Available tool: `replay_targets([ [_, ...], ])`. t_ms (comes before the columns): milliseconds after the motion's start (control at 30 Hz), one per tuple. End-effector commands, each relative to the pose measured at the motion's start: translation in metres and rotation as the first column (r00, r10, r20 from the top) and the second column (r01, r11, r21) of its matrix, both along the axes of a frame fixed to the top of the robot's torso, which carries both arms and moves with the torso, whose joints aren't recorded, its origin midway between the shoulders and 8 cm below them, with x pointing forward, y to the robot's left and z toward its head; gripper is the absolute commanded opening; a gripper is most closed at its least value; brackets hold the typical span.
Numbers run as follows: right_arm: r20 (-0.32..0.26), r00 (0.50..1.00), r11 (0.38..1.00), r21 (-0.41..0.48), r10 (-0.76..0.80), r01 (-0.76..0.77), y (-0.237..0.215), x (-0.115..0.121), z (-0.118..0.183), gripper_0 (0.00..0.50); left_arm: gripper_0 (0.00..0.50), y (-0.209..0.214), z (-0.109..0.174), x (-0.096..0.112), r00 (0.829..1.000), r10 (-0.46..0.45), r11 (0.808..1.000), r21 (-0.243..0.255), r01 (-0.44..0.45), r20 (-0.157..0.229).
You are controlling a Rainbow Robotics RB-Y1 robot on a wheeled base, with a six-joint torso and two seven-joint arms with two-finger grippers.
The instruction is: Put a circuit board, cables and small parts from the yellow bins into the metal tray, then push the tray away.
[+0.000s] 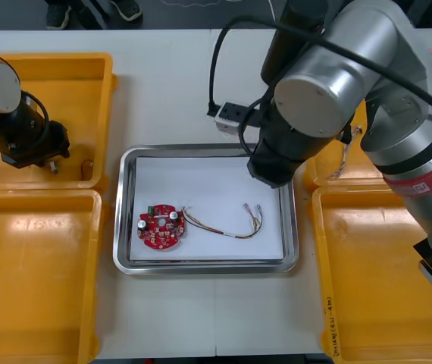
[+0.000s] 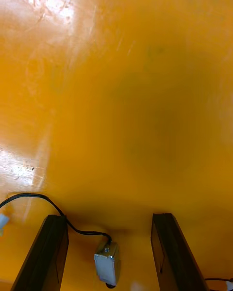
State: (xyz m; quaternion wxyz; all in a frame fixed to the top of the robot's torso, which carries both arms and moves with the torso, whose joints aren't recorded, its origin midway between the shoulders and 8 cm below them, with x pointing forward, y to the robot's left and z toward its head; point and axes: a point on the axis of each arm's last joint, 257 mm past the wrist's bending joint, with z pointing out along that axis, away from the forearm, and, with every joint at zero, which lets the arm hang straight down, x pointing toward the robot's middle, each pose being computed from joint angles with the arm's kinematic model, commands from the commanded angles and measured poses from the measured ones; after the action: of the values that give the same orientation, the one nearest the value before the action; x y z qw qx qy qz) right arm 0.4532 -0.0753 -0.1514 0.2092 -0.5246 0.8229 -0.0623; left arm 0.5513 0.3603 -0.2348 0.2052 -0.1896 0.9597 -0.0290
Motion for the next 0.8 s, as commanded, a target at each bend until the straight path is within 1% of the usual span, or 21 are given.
replay_targets([
  [33,0.095,0.995,0.999,0.044,-0.022,0.018,-0.018,0.020,0.052,0.401,0.500,-0.003,-0.011,-0.005,0.998,-0.059,0.998,0.014,0.059,-0.006],
  [67,0.099,0.995,0.999,0.045,-0.028,0.024,-0.022,0.022,0.054,0.399,0.500,-0.003,-0.011,-0.004,0.998,-0.059,0.998,0.012,0.059,-0.005],
  [167,0.117,0.991,0.997,0.042,-0.068,0.064,-0.042,0.030,0.063,0.400,0.500,-0.003,-0.016,-0.008,0.998,-0.054,0.999,0.002,0.054,-0.017],
  [200,0.117,0.991,0.997,0.042,-0.068,0.064,-0.042,0.030,0.063,0.400,0.500,-0.003,-0.016,-0.008,0.998,-0.054,0.999,0.002,0.054,-0.017],
  [300,0.131,0.986,0.994,0.036,-0.108,0.104,-0.062,0.036,0.069,0.401,0.500,-0.003,-0.020,-0.013,0.998,-0.053,0.999,-0.003,0.053,-0.033],
  [400,0.133,0.981,0.990,0.038,-0.138,0.134,-0.075,0.041,0.073,0.398,0.500,-0.004,-0.021,-0.015,0.998,-0.054,0.999,-0.004,0.053,-0.042],
  [433,0.125,0.978,0.986,0.045,-0.165,0.160,-0.085,0.045,0.074,0.401,0.500,-0.003,-0.023,-0.018,0.997,-0.052,0.999,-0.006,0.051,-0.053],
  [467,0.124,0.977,0.984,0.048,-0.174,0.170,-0.088,0.046,0.075,0.400,0.482,-0.003,-0.025,-0.020,0.997,-0.052,0.999,-0.006,0.051,-0.059],
  [500,0.118,0.974,0.980,0.056,-0.196,0.190,-0.095,0.049,0.077,0.400,0.446,-0.003,-0.027,-0.022,0.997,-0.051,0.999,-0.008,0.051,-0.066],
  [533,0.115,0.970,0.976,0.061,-0.213,0.207,-0.101,0.052,0.078,0.399,0.395,-0.003,-0.028,-0.024,0.996,-0.050,0.999,-0.012,0.049,-0.072],
  [567,0.116,0.967,0.973,0.063,-0.228,0.222,-0.108,0.054,0.080,0.398,0.313,-0.003,-0.030,-0.026,0.995,-0.051,0.999,-0.011,0.050,-0.081],
  [600,0.116,0.967,0.973,0.063,-0.228,0.222,-0.108,0.054,0.080,0.398,0.313,-0.003,-0.030,-0.026,0.995,-0.051,0.999,-0.011,0.050,-0.081],
  [633,0.113,0.961,0.967,0.064,-0.251,0.245,-0.118,0.057,0.081,0.401,0.141,-0.004,-0.032,-0.029,0.995,-0.050,0.999,-0.015,0.049,-0.090],
  [667,0.109,0.959,0.964,0.059,-0.263,0.257,-0.125,0.058,0.081,0.399,0.065,-0.004,-0.033,-0.029,0.995,-0.049,0.999,-0.015,0.048,-0.092],
  [733,0.108,0.955,0.961,0.047,-0.277,0.274,-0.135,0.060,0.081,0.401,0.000,-0.004,-0.032,-0.030,0.995,-0.046,0.999,-0.017,0.044,-0.093],
  [800,0.105,0.952,0.958,0.039,-0.286,0.284,-0.141,0.061,0.080,0.398,0.000,-0.003,-0.033,-0.031,0.994,-0.044,0.999,-0.017,0.042,-0.097],
])
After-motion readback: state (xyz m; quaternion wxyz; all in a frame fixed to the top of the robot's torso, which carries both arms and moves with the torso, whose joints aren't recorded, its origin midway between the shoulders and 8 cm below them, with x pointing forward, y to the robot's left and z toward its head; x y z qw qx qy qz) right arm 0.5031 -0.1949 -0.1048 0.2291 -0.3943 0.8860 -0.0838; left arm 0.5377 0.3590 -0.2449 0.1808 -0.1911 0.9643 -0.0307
